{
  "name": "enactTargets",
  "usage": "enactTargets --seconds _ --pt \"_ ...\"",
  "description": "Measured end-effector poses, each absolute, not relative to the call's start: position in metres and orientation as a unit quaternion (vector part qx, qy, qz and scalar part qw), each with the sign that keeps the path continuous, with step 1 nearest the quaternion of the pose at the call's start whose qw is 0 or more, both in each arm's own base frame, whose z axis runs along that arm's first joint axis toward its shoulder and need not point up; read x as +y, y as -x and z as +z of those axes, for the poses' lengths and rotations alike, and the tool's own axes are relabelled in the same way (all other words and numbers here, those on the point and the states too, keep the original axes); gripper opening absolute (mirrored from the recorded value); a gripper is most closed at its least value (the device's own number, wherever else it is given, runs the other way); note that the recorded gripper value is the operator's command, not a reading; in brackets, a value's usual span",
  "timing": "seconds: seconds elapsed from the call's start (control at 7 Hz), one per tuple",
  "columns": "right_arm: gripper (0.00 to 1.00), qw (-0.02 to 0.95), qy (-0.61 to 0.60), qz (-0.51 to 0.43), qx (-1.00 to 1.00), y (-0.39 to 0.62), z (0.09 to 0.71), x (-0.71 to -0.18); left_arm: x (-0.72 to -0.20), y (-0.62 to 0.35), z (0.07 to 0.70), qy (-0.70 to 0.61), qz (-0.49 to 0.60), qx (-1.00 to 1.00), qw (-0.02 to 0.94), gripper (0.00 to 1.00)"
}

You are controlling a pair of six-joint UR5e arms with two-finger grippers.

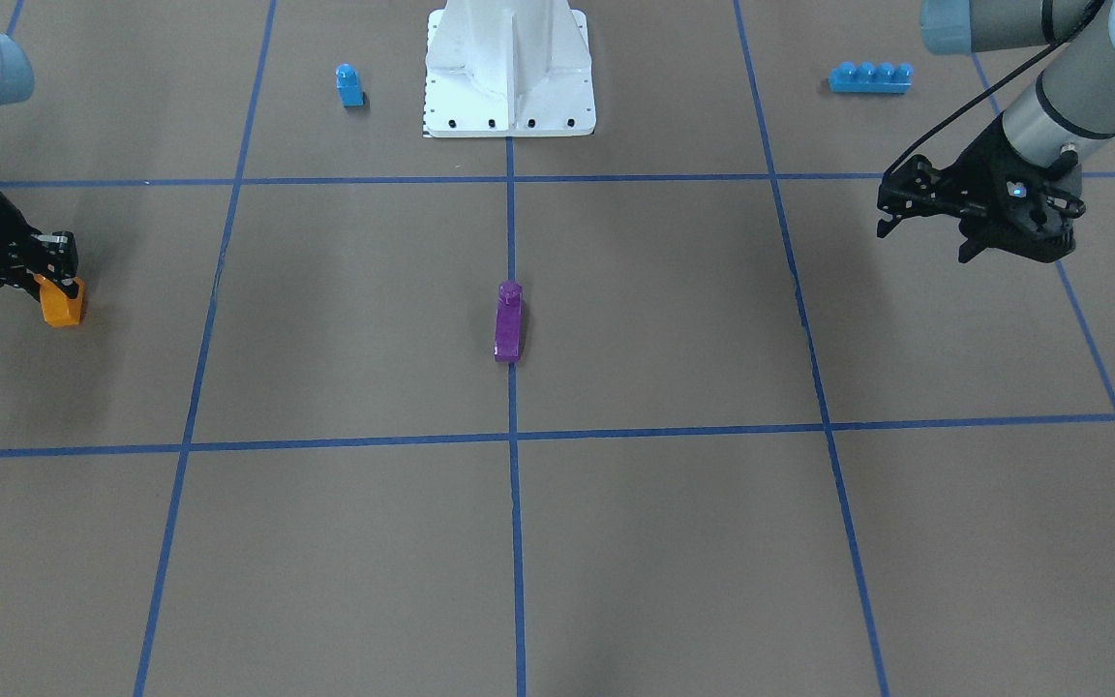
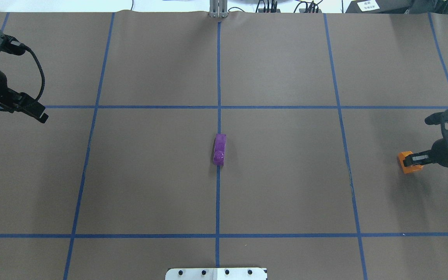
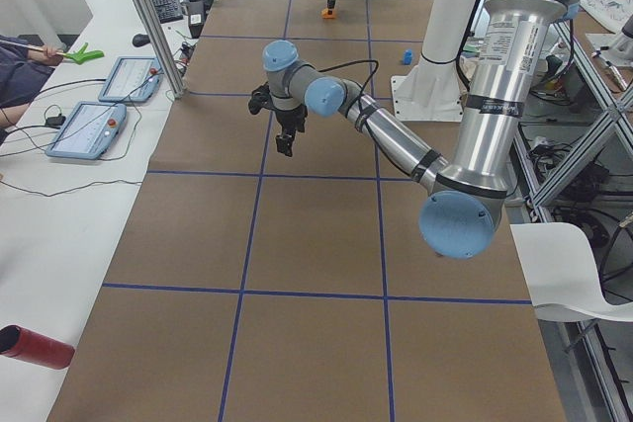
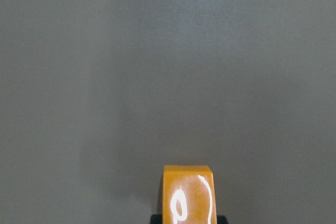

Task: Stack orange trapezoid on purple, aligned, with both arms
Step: 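Carry the orange block with the right gripper above the purple block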

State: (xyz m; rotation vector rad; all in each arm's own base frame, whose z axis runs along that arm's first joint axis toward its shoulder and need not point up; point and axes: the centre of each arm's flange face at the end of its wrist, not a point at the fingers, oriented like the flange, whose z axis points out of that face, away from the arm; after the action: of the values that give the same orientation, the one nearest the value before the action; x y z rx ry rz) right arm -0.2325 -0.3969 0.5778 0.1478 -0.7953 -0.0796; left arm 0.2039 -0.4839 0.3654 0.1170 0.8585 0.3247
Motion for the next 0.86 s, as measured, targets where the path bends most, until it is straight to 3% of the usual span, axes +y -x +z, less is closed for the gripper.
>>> enactTargets --seconds 0.57,0.86 --pt "0.00 0.913 -0.067 -0.012 -0.402 0.319 0.379 -0.477 -0.483 -0.203 0.370 -0.053 0.156 0.411 0.897 1.00" --pt "0.00 0.917 -0.044 0.011 -0.396 0.411 0.265 -0.476 -0.481 -0.198 0.376 -0.057 0.157 0.408 0.897 1.00"
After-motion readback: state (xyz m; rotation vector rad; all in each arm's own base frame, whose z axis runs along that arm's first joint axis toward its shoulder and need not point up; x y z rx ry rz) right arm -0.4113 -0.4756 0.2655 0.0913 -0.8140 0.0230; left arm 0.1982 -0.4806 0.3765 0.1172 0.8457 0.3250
